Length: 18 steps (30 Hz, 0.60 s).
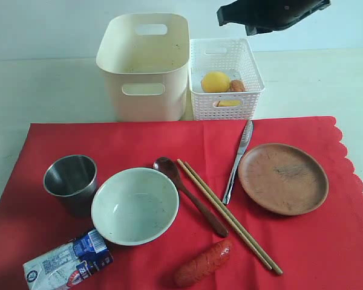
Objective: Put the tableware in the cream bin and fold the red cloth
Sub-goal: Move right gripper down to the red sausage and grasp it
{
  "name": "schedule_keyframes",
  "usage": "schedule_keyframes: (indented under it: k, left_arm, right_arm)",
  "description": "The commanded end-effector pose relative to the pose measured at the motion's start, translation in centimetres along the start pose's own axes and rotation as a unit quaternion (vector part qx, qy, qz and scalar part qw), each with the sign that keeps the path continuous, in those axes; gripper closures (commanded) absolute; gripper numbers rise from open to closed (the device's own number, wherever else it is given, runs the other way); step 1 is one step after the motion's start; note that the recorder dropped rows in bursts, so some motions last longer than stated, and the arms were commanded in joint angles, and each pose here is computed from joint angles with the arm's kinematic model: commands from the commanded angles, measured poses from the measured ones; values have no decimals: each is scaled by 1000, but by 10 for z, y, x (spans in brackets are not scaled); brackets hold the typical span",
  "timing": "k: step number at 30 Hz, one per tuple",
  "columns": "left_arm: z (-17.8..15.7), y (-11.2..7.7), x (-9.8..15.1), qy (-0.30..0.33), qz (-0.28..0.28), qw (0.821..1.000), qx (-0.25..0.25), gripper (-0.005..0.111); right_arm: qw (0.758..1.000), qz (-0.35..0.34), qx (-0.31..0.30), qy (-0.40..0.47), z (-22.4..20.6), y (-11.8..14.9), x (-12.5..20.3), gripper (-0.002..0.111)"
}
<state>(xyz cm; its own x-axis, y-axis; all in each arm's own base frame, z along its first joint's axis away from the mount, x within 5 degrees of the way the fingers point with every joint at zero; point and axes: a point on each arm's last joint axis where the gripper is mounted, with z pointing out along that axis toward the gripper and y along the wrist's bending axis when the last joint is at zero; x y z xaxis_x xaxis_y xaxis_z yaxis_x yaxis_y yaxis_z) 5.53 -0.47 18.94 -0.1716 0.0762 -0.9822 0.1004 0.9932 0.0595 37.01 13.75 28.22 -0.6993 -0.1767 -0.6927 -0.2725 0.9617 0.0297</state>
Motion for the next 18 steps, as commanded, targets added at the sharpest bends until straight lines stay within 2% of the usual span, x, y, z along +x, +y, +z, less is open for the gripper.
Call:
schedule_keyframes:
  k: [1,5,9,18]
  left_arm:
    - [0,0,-1,-5,0,1000,1,104]
    - [0,0,-1,-5,0,1000,1,104]
    - [0,0,-1,-5,0,1000,1,104]
    - [0,0,-1,-5,0,1000,1,104]
  right_arm:
    - [999,23,-14,-23,-35,-2,16,108]
    - [997,43,-35,-57,-62,0,45,108]
    - [995,24,-59,-76,-73,14,82,108]
    - [990,-73,-119,35,-64,55,181,108]
